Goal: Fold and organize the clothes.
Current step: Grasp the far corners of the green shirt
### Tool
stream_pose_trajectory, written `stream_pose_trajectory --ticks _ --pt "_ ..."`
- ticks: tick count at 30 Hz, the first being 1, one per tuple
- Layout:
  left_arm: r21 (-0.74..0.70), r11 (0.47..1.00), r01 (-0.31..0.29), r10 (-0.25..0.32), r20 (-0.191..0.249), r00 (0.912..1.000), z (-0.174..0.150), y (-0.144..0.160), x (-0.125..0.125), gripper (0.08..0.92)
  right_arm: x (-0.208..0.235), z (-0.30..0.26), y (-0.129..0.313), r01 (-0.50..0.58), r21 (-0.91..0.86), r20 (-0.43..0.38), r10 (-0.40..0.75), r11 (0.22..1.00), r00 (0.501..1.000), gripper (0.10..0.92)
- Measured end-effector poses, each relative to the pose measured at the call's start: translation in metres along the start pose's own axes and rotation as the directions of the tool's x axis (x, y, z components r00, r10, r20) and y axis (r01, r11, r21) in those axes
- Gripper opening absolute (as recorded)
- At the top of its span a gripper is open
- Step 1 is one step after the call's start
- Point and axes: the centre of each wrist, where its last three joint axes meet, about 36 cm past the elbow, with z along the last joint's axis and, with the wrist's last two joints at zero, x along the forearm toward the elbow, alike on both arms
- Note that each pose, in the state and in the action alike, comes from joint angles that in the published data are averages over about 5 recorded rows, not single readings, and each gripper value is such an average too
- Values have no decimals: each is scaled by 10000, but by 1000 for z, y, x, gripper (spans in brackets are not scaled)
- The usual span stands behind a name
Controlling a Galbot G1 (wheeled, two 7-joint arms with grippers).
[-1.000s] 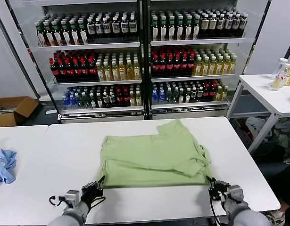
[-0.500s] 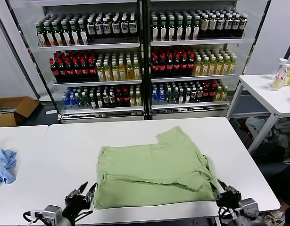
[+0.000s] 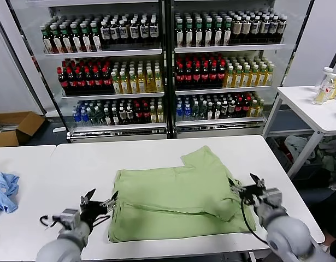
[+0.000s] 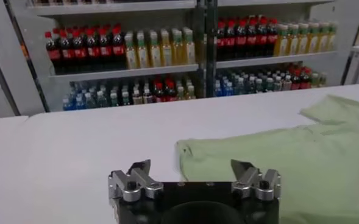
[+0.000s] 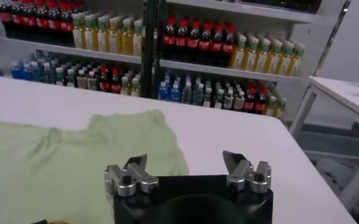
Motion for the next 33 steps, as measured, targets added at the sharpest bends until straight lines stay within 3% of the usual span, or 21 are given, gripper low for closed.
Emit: stream_pose_trajectory --ticks 10,19,23,33 --pt "-161 9998 152 -157 -342 9993 -13 -3 -75 823 -91 -28 11 190 -330 -528 -207 9993 9984 822" --pt "-286 9993 259 -278 -673 9973 -20 -1 -114 806 -148 -46 28 386 -491 -1098 -438 9981 9930 823" --pt "-327 9991 272 -297 -787 9965 -19 1 -121 706 -166 -47 33 436 -601 -1414 -518 9972 9886 764" --pt "-277 9996 1 -30 -1058 9944 -17 3 -125 420 -189 -44 31 453 -821 -1994 -610 9956 9780 472"
